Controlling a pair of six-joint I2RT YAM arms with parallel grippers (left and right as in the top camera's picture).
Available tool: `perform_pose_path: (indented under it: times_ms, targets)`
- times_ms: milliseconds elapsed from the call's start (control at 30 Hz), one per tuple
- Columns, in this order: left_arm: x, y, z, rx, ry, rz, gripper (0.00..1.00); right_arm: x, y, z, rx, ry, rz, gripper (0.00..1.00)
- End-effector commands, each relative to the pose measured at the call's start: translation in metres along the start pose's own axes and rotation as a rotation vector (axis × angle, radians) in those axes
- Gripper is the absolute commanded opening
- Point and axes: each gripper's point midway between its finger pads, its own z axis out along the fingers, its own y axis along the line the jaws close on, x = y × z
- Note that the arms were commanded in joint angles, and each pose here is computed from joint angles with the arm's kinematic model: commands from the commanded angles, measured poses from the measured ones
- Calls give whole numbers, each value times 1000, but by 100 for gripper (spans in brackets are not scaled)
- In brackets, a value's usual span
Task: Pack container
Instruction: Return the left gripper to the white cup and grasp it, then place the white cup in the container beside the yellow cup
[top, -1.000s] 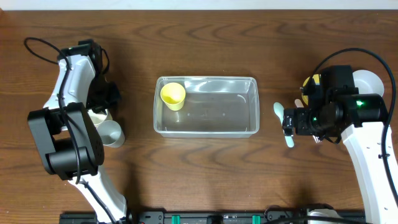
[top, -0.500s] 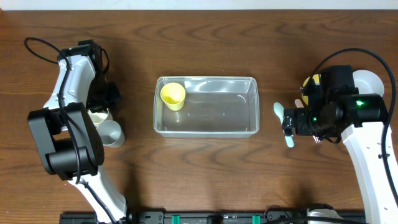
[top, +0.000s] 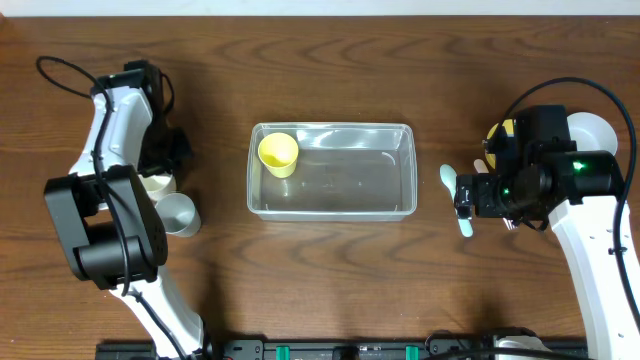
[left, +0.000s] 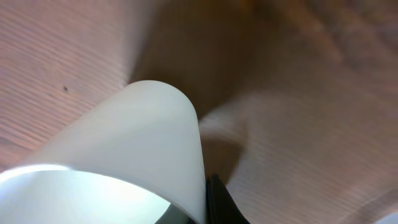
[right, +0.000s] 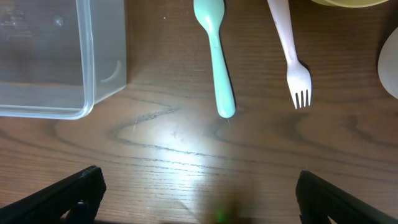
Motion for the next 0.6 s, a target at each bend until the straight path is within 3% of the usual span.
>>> perform_pose_path:
  times_ms: [0,133,333,567]
  targets:
    - [-14,-11,-41,19,-123,56,6,-5,0,-4,17,-16,-27,99]
    - [-6,-42,-103,69,-274,178,6,-5,0,-4,18,-19,-28,99]
    - [68,-112,-180,172,-428,465,6,-5,0,-4,17,-19,-27,99]
    - [156,-152,-178,185,-311,668,6,-5,0,-4,18,-17,-27,99]
